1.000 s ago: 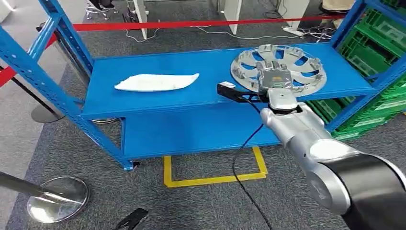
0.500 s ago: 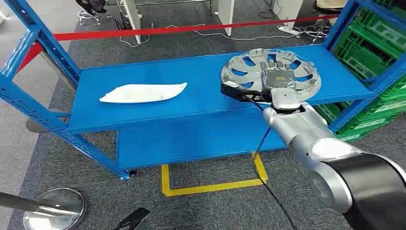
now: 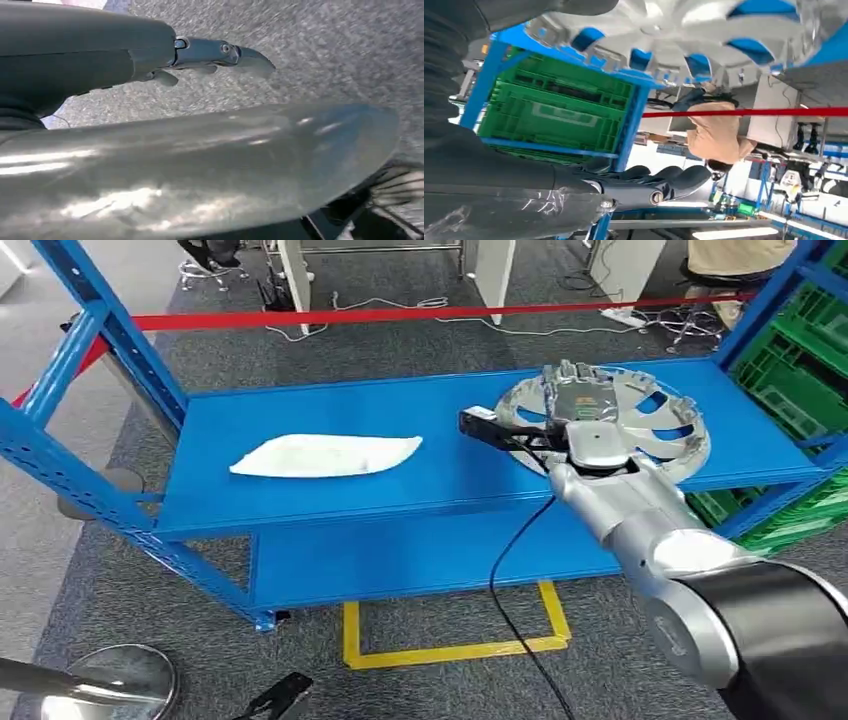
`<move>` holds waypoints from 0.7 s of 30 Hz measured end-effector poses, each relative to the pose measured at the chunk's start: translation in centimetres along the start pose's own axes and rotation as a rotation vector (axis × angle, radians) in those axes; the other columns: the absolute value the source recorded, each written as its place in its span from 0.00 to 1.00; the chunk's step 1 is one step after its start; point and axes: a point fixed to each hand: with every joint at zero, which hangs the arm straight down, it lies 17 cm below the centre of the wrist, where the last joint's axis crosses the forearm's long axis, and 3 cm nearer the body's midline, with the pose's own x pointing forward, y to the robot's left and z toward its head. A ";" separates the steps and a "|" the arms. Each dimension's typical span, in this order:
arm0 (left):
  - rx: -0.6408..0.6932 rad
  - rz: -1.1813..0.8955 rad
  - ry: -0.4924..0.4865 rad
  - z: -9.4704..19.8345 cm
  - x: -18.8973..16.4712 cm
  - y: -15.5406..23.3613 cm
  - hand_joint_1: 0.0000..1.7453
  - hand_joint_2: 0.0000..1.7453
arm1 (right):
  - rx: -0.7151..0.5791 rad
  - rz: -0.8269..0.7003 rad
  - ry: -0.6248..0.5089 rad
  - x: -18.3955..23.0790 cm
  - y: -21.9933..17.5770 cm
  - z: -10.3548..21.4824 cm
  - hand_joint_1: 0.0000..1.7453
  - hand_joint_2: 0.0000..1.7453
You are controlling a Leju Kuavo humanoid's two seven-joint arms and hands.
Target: Take the parts from the cabinet and place them on the table.
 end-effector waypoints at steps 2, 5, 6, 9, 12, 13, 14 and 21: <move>0.003 0.000 -0.003 0.0 0.2 0.3 0.00 0.00 | 0.004 0.001 -0.001 0.0 0.1 0.0 0.00 1.00; 0.004 0.001 -0.004 0.0 0.2 0.3 0.00 0.00 | -0.003 0.000 0.001 0.0 -0.4 -0.2 0.00 1.00; 0.003 0.000 -0.004 0.0 0.2 0.3 0.00 0.00 | 0.005 0.001 0.000 0.0 -0.4 -0.2 0.00 1.00; 0.007 -0.004 -0.010 0.0 0.5 0.5 0.00 1.00 | 0.089 0.013 -0.001 0.0 1.1 0.1 0.00 1.00; 0.006 -0.011 -0.015 0.0 0.8 0.6 0.00 1.00 | 0.180 0.027 0.006 -0.2 3.0 0.7 0.00 1.00; 0.004 -0.014 -0.016 0.0 0.9 0.5 0.00 1.00 | 0.215 0.030 0.011 -0.3 3.8 1.0 0.00 1.00; 0.000 -0.015 -0.017 0.0 0.9 0.4 0.00 1.00 | 0.243 0.033 0.016 -0.4 4.6 1.3 0.00 1.00; -0.014 -0.024 -0.018 0.1 1.1 -0.2 0.00 1.00 | 0.397 0.052 0.049 -1.0 9.0 3.4 0.00 1.00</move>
